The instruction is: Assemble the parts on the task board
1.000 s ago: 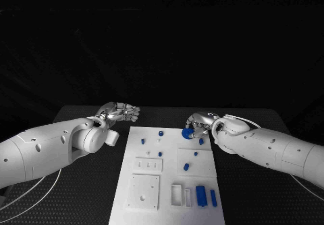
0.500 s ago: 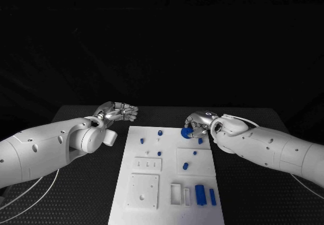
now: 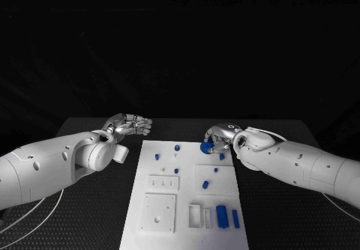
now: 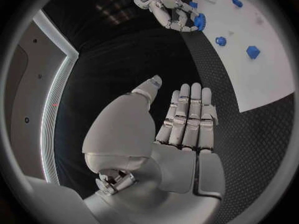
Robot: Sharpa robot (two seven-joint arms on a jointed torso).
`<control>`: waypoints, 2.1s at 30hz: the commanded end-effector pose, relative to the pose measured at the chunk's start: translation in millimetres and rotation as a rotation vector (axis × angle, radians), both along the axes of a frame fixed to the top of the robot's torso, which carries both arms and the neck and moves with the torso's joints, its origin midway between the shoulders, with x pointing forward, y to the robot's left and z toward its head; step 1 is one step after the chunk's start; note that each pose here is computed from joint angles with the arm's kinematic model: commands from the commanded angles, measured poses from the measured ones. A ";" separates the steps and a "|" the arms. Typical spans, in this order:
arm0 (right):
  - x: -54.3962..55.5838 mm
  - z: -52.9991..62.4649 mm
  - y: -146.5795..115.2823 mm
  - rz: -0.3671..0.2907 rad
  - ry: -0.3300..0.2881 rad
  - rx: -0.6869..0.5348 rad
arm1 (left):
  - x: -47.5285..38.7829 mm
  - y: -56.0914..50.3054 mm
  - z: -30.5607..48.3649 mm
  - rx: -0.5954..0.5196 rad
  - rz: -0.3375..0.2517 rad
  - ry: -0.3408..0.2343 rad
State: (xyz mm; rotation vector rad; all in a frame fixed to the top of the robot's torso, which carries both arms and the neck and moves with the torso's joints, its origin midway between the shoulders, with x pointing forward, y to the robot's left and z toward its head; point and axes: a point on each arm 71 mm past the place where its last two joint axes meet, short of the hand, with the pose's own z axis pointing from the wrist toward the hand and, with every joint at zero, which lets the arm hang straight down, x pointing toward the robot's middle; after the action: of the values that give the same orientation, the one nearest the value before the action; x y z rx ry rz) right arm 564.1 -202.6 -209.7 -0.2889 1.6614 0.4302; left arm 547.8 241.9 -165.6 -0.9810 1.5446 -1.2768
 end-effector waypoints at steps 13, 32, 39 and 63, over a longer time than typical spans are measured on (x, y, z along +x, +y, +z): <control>-12.6 -16.9 6.8 0.031 0.036 -0.088 | -0.6 -2.5 1.4 0.001 -0.018 -0.005; -31.2 19.9 46.7 0.131 -0.156 -0.066 | -0.9 -2.7 1.6 0.000 -0.019 -0.006; -43.2 25.9 68.0 0.190 -0.209 -0.063 | -1.0 -2.7 1.6 0.000 -0.018 -0.007; -44.1 10.7 121.4 0.252 -0.212 -0.055 | 0.9 -7.6 1.4 -0.001 -0.026 -0.008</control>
State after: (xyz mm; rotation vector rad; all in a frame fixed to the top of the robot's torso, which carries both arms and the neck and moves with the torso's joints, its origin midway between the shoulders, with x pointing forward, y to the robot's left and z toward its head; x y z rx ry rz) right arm 520.0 -81.8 -199.2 -0.5592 1.4517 0.5325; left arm 548.8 237.3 -165.8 -0.9730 1.5515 -1.2783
